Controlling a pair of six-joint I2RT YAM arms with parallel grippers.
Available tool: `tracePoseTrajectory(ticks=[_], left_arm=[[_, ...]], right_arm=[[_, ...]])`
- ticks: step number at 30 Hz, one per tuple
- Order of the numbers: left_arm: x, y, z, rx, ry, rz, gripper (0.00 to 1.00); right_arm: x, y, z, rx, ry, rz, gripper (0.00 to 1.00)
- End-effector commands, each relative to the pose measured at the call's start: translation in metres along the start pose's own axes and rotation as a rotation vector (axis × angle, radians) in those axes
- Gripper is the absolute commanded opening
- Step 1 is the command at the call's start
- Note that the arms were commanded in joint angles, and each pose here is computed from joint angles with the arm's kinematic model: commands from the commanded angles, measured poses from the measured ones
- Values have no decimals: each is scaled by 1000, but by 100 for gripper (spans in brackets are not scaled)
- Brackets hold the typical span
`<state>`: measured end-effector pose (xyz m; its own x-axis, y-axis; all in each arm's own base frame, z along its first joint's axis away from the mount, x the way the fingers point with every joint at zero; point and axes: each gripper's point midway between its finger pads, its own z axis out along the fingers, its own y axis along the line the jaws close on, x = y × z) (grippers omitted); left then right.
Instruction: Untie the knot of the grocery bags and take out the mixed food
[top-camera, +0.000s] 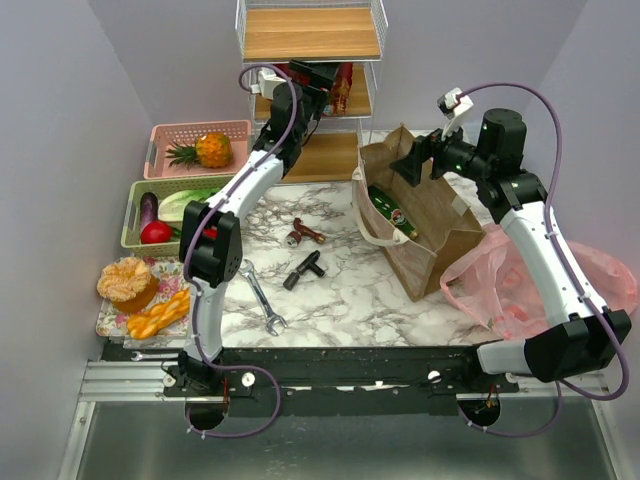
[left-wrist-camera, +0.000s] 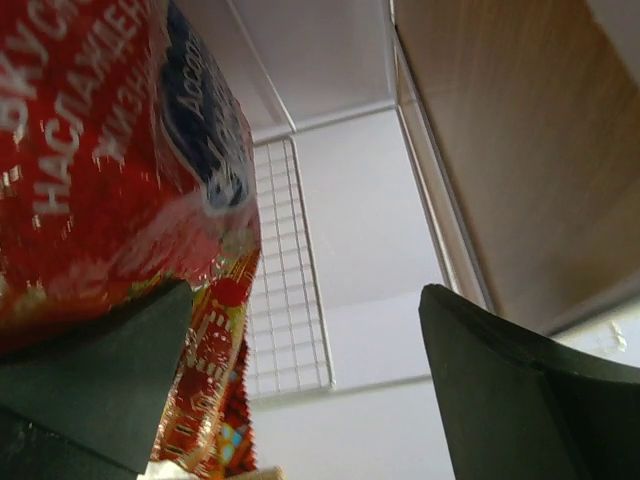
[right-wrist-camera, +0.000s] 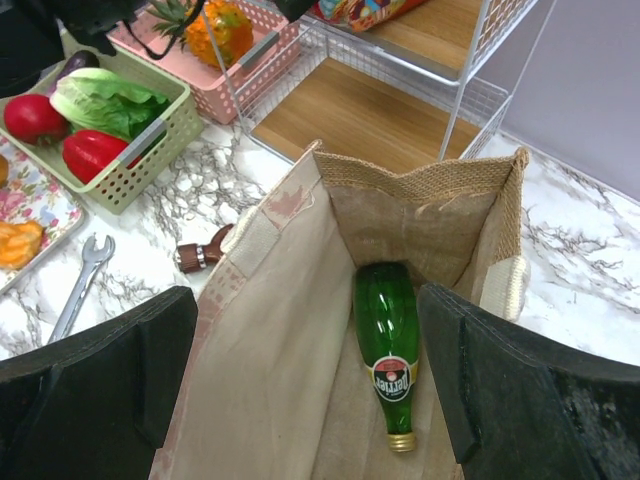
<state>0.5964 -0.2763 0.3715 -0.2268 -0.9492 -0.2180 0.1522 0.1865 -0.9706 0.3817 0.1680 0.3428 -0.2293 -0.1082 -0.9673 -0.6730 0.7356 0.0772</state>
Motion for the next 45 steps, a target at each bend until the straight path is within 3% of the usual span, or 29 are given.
tracePoseTrajectory(ticks=[1,5,10,17,20,24,27,30,33,34,36,40,41,45], left_arm=[[-11,-26,18,121,-31,180,99],[-5,-46,1,211,16,234,99],[17,-67,-50,308,98,285,98],[43,-68,-104,323,169,277,99],[52,-66,-130,367,227,325,99],[72,-77,-190,567,407,612,99],[84,-66,-220,579,607,834,99],[90,-48,-245,539,839,975,99],[70,-38,-247,466,846,1130,99],[63,-39,-248,477,826,1184,98],[50,-50,-254,552,749,1305,98],[48,-64,-285,818,710,1558,99],[54,-63,-294,875,729,1590,99],[81,-49,-308,1007,829,1738,98]], right_arm=[[-9,-5,-10,42,-9,-37,100],[-7,-17,-9,100,29,-43,100],[-4,-41,-9,216,71,-44,100],[3,-37,-9,198,75,-50,100],[7,-52,-13,267,111,-83,100],[29,-77,-19,369,269,-126,100],[66,-86,-27,397,452,-119,99],[95,-86,-33,400,539,-115,98],[120,-89,-36,405,611,-111,95],[127,-89,-36,402,628,-113,91],[135,-87,-34,378,648,-112,72],[123,-67,-17,243,583,-86,9],[119,-63,-12,207,565,-86,1],[93,-29,4,11,433,-58,1]])
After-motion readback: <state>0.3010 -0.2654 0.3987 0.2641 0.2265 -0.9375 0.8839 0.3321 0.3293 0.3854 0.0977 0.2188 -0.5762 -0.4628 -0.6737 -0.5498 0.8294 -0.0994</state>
